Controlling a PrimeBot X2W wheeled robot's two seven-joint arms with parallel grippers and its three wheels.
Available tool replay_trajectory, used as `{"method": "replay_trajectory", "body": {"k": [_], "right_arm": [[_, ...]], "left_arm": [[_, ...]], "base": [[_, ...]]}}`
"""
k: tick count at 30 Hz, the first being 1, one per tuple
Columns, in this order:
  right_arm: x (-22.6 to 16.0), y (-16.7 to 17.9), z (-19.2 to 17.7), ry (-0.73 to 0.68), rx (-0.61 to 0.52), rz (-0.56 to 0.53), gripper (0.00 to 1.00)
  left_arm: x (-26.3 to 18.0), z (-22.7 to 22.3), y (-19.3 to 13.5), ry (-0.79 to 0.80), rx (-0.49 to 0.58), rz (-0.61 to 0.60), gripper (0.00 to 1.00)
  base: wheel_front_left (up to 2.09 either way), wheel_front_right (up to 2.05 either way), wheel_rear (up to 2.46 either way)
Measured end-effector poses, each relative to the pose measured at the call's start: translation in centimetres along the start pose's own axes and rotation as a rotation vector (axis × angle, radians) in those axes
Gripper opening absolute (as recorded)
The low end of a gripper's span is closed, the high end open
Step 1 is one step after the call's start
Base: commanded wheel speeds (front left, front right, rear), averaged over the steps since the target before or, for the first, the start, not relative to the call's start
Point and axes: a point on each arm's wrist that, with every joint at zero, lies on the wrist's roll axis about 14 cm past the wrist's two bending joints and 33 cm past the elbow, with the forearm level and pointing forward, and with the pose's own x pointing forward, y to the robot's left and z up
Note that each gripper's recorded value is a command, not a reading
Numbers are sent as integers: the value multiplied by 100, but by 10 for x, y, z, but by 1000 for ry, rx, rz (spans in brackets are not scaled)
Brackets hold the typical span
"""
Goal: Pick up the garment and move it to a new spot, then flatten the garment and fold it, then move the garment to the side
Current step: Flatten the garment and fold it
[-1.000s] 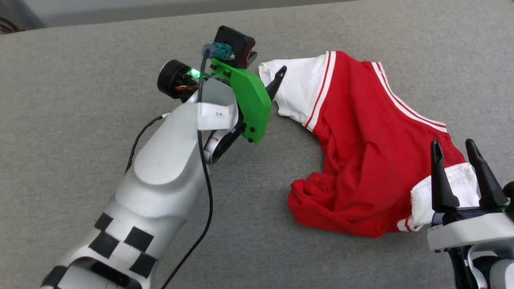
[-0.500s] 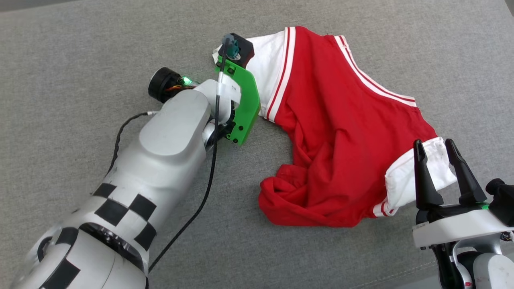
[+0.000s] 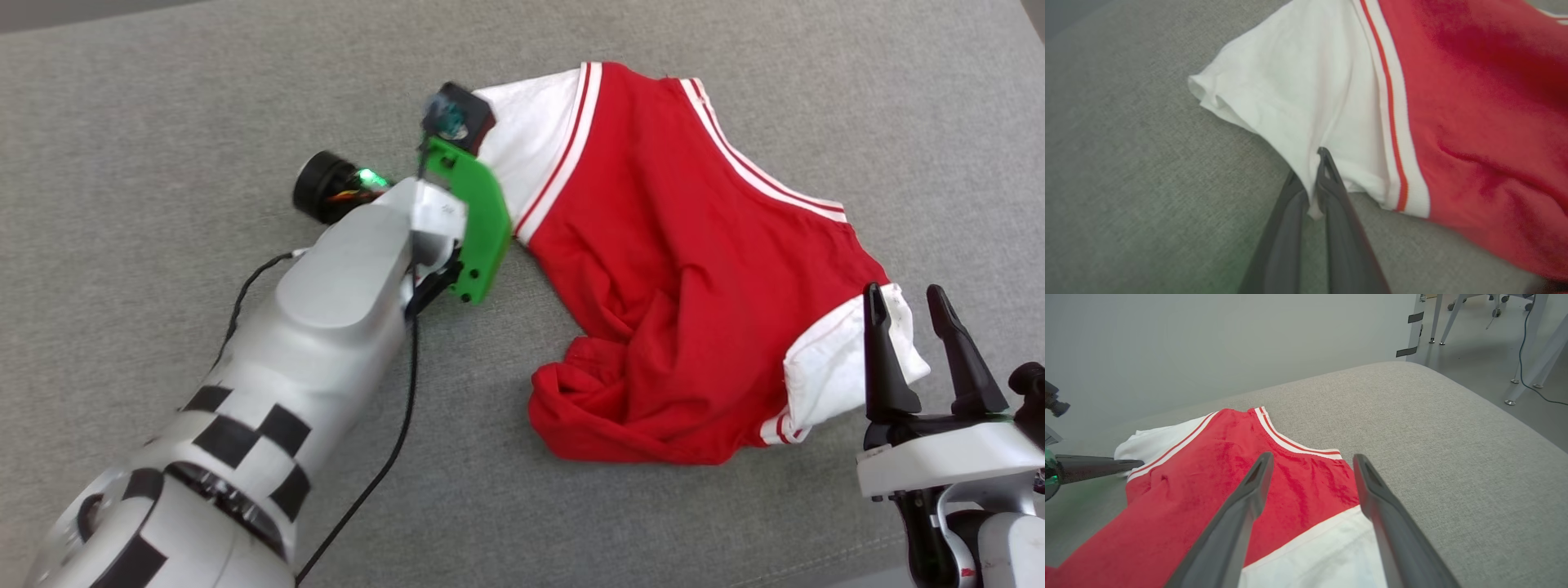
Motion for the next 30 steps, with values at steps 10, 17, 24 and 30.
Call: {"method": "replay_trajectory", "body": {"k": [10, 17, 24, 30], "right_arm": [[5, 13, 18, -27, -9, 48, 100], [5, 26, 24, -29, -14, 91, 100], [2, 43, 27, -15, -31, 142, 100], [-3, 52, 32, -6, -51, 170, 100]], "left_arm": [[-77, -7, 63, -233, -54, 195, 0], [-140, -55, 84, -303, -200, 350, 0], [-192, -129, 63, -269, -391, 474, 0], [-208, -162, 28, -261, -511, 484, 0]], "base": [[0, 0, 0], [0, 0, 0], [0, 0, 0], [0, 0, 0]]}}
